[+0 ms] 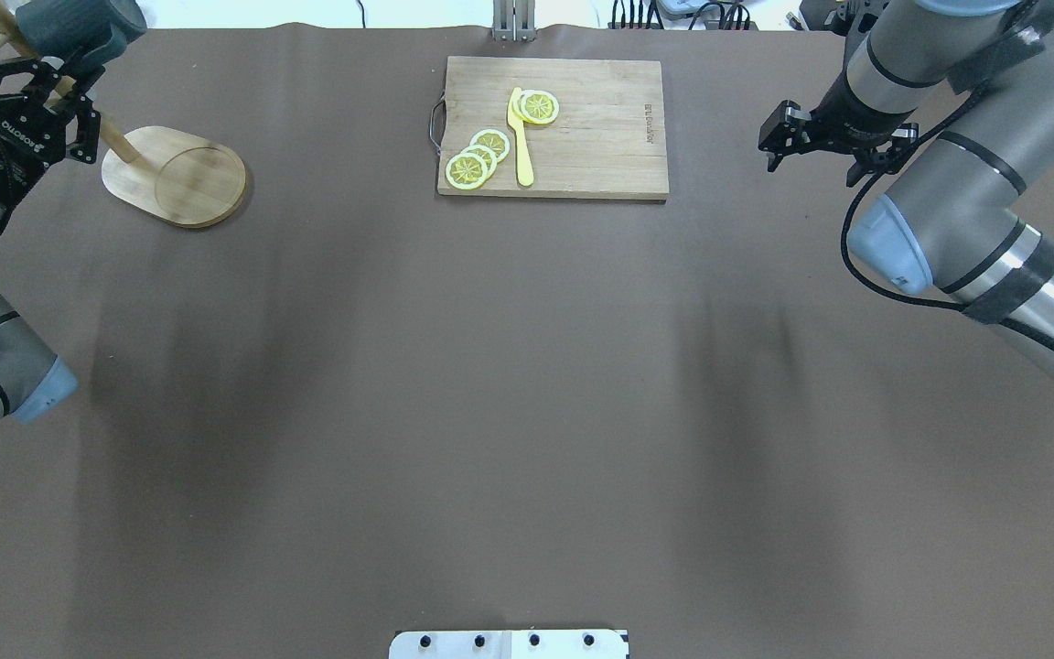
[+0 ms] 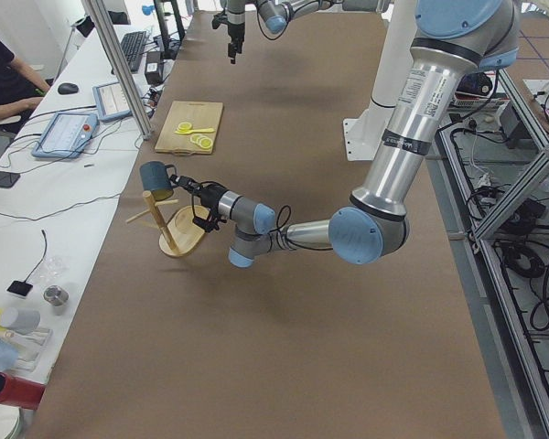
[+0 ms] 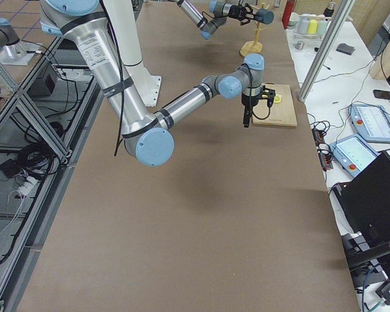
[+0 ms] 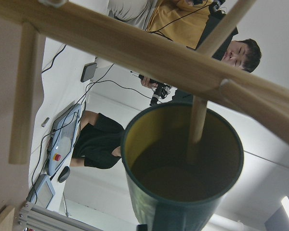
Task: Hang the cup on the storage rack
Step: 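Hook the mug handle onto the rack peg with the left gripper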
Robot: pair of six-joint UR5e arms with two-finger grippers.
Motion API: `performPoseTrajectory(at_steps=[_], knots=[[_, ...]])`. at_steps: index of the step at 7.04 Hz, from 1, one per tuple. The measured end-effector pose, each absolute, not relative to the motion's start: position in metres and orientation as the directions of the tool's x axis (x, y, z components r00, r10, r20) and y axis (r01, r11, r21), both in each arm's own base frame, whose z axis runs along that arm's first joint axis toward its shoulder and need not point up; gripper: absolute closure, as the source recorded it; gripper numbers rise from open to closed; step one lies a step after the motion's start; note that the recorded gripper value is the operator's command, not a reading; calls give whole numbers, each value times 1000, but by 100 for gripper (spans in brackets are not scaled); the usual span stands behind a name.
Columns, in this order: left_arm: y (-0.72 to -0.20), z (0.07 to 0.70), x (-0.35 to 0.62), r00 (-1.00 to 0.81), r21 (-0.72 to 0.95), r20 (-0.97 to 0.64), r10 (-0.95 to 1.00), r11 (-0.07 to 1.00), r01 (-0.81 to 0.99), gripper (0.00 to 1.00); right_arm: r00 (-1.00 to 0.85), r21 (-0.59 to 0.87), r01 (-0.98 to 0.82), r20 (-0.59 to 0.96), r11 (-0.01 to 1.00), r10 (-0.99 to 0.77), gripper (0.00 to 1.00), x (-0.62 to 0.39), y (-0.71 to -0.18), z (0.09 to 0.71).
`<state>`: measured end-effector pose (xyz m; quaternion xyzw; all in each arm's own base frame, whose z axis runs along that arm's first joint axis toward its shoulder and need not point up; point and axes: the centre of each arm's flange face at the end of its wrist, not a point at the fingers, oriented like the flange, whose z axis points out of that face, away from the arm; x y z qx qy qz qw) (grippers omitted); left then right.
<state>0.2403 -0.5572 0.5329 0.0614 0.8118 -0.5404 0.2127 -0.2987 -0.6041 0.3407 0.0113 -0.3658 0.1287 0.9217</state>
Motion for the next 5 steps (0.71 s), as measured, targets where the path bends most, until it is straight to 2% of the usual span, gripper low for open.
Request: performPoseTrajectory(at_steps=[2, 3, 4, 5], knots=[[-553, 540, 238, -905, -860, -401, -144, 398, 318, 100, 699, -74, -245, 677, 967, 229, 1, -300, -604, 341], [-552, 542, 238, -905, -862, -400, -147, 396, 317, 63, 699, -74, -244, 677, 967, 229, 1, -300, -604, 341], [-552, 543, 238, -905, -863, -399, -149, 395, 315, 10, 700, -74, -244, 677, 967, 228, 1, -300, -604, 341], [-551, 543, 238, -905, -863, -398, -151, 396, 313, 2, 700, -74, -244, 677, 967, 228, 1, -300, -604, 341]])
